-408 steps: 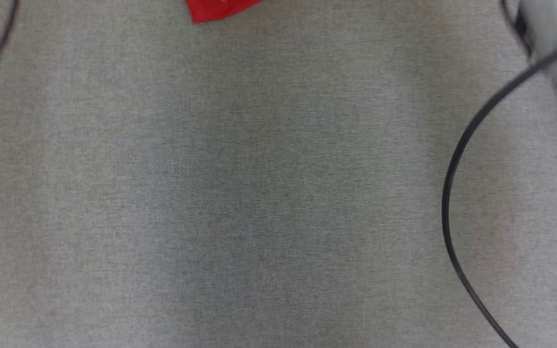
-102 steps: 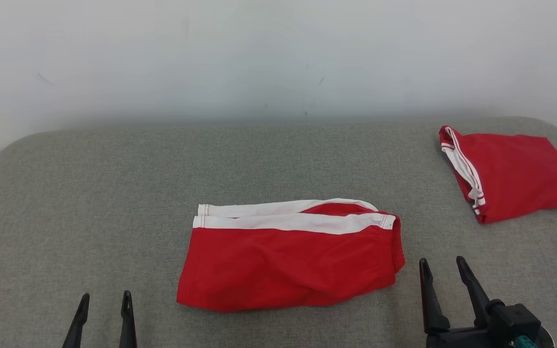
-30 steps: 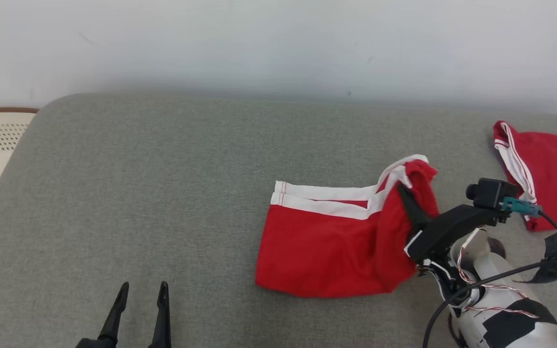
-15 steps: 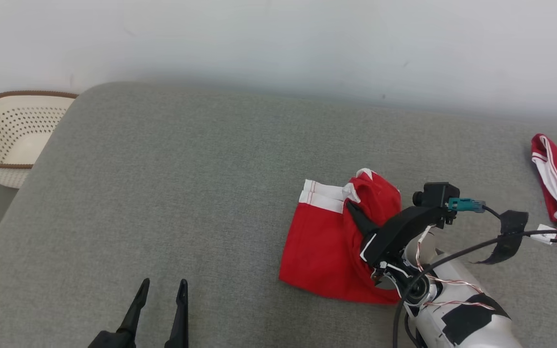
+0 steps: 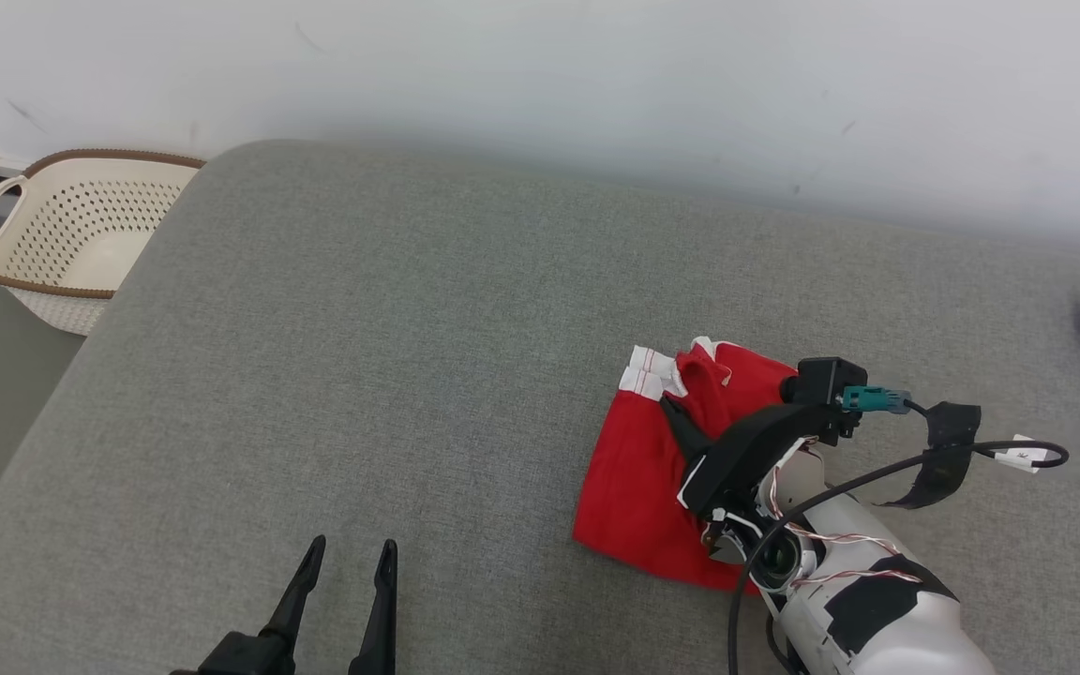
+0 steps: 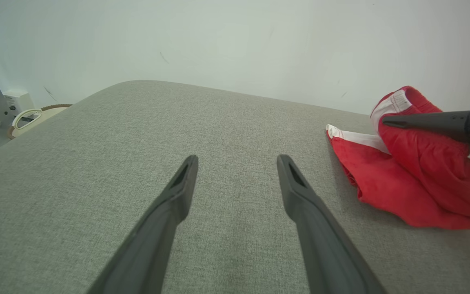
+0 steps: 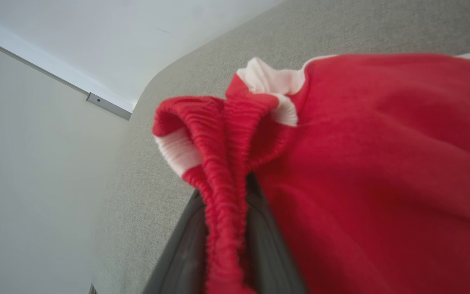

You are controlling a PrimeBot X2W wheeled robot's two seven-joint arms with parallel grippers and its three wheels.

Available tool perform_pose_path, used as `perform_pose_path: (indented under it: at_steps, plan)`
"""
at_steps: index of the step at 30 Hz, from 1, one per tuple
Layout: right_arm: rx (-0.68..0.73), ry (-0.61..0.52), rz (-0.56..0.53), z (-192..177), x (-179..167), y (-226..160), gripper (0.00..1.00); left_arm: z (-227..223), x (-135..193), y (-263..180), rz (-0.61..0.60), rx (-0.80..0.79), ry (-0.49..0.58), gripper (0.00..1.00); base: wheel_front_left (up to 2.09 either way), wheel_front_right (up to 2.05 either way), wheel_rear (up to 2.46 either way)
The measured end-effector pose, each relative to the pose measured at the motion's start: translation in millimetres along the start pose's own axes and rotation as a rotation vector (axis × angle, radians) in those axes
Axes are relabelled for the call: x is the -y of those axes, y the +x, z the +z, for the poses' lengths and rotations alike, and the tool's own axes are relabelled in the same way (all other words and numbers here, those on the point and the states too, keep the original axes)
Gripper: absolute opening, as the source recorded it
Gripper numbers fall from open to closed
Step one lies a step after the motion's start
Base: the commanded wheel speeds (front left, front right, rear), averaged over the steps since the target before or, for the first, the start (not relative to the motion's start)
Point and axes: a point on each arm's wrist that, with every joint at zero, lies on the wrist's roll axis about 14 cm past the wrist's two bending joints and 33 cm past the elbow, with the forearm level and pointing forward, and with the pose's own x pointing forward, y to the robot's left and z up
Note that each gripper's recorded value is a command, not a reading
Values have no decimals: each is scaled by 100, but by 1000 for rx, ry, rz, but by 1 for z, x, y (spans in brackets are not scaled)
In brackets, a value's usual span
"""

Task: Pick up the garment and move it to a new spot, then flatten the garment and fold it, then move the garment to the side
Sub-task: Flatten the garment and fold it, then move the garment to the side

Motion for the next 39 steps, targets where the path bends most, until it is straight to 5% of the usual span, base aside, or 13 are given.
perform_pose_path:
  at_steps: [1, 11, 20, 29, 39]
  plan:
    - [5, -7, 3, 0, -1, 1, 100, -1, 0, 0, 0, -4, 0, 100, 0, 0, 0]
    - [188, -43, 118, 38, -28, -11, 100, -2, -2, 2, 6, -4, 0, 100, 0, 0, 0]
    - [353, -148, 21, 73, 29, -59, 100, 4, 0, 6, -3, 18, 9, 100, 0, 0, 0]
    - [248, -209, -142, 44, 89, -79, 100, 4, -2, 7, 5, 21, 24, 100, 0, 0, 0]
    - [83, -112, -150, -9, 85, -58, 100, 2, -8, 7, 19, 14, 31, 100, 0, 0, 0]
